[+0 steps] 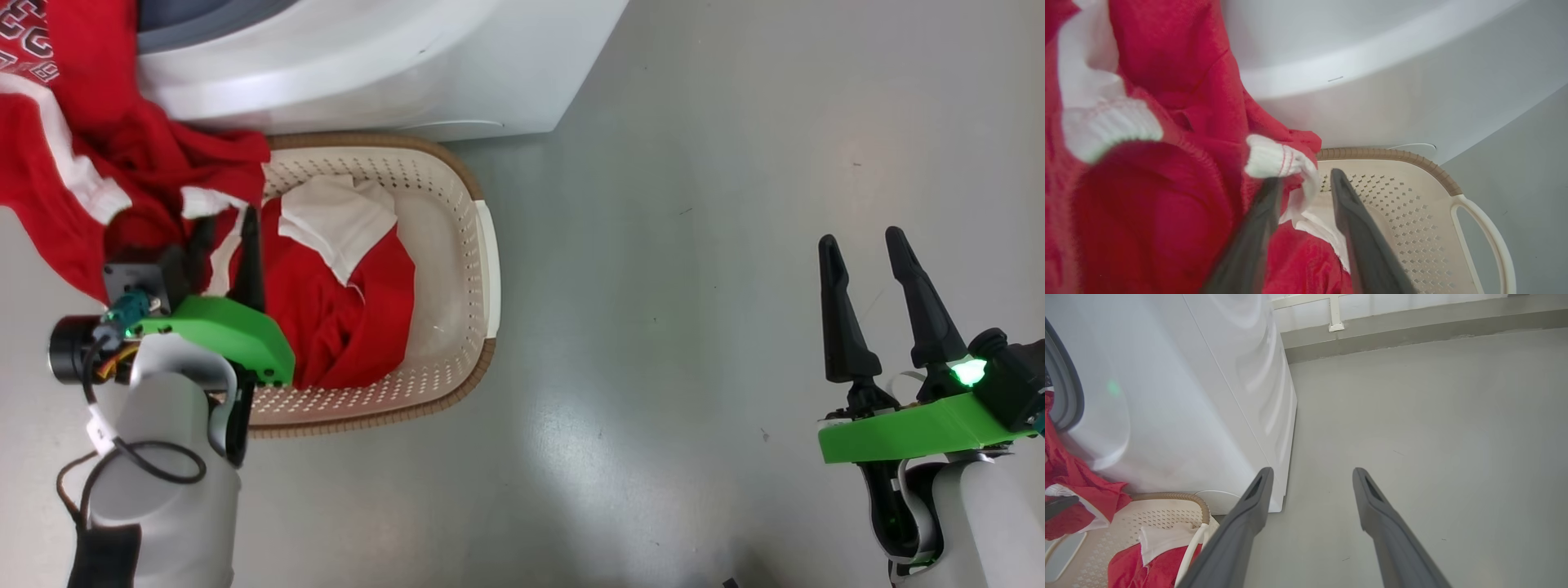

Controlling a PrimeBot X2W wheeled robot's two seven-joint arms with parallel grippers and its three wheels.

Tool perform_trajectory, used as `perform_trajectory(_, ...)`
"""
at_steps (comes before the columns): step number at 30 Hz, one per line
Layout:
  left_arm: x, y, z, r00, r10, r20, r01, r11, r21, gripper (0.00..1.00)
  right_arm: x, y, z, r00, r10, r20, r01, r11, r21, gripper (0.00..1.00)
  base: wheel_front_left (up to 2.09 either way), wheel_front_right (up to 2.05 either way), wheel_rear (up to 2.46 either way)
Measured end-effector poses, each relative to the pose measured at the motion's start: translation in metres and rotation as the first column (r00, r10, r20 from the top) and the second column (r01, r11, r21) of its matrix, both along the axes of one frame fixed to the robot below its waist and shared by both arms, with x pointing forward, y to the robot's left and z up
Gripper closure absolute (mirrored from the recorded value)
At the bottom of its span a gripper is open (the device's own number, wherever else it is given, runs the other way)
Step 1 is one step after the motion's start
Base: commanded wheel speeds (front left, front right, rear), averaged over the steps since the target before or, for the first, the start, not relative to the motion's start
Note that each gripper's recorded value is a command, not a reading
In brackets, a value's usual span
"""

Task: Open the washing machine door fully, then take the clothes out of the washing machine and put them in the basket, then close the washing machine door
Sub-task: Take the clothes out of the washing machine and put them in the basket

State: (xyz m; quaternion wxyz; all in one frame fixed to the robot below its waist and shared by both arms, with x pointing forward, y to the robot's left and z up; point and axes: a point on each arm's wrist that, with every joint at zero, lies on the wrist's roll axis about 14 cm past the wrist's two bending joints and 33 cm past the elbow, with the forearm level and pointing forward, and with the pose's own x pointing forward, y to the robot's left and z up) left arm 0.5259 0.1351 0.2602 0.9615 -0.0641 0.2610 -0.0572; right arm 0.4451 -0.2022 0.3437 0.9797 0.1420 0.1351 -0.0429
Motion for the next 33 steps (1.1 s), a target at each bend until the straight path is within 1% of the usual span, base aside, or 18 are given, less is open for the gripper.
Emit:
perform_trajectory(1, 0.001, 0.0, 0.0, 1.0, -0.002, 0.001, 0.002, 1.0, 0.002, 0.0, 0.0, 0.0, 0.0, 1.0, 0.0, 0.0, 0.0, 1.0, 0.0, 0.0, 0.0, 0.0, 0.0)
perform_trajectory(9, 0.002, 0.006, 0.007, 1.0, 0.015, 0.014, -0.016, 1.0, 0.007, 0.0, 0.002, 0.002, 0.003, 1.0, 0.005, 0.01, -0.005, 1.0, 0.004, 0.0, 0.0, 0.0, 0.0)
perform_trajectory(14, 0.007, 0.012, 0.02, 0.998, 0.034, 0.051, -0.034, 0.999, 0.006, 0.0, 0.004, 0.005, 0.006, 1.0, 0.011, 0.019, -0.011, 1.0, 0.006, 0.0, 0.0, 0.0, 0.0)
perform_trajectory(18, 0.008, 0.021, 0.034, 0.993, 0.075, 0.091, -0.075, 0.997, -0.007, 0.0, 0.006, 0.009, 0.01, 0.999, 0.024, 0.031, -0.024, 1.0, 0.006, 0.0, 0.0, 0.0, 0.0)
perform_trajectory(26, -0.006, 0.034, 0.063, 0.981, 0.1, 0.167, -0.102, 0.995, 0.002, 0.0, 0.007, 0.016, 0.023, 0.997, 0.048, 0.062, -0.048, 0.999, 0.0, 0.0, 0.0, 0.0, 0.0)
perform_trajectory(33, -0.02, 0.053, 0.094, 0.957, 0.148, 0.249, -0.154, 0.988, 0.002, 0.0, -0.002, 0.02, 0.031, 0.996, 0.058, 0.066, -0.058, 0.998, -0.002, 0.0, 0.0, 0.0, 0.0)
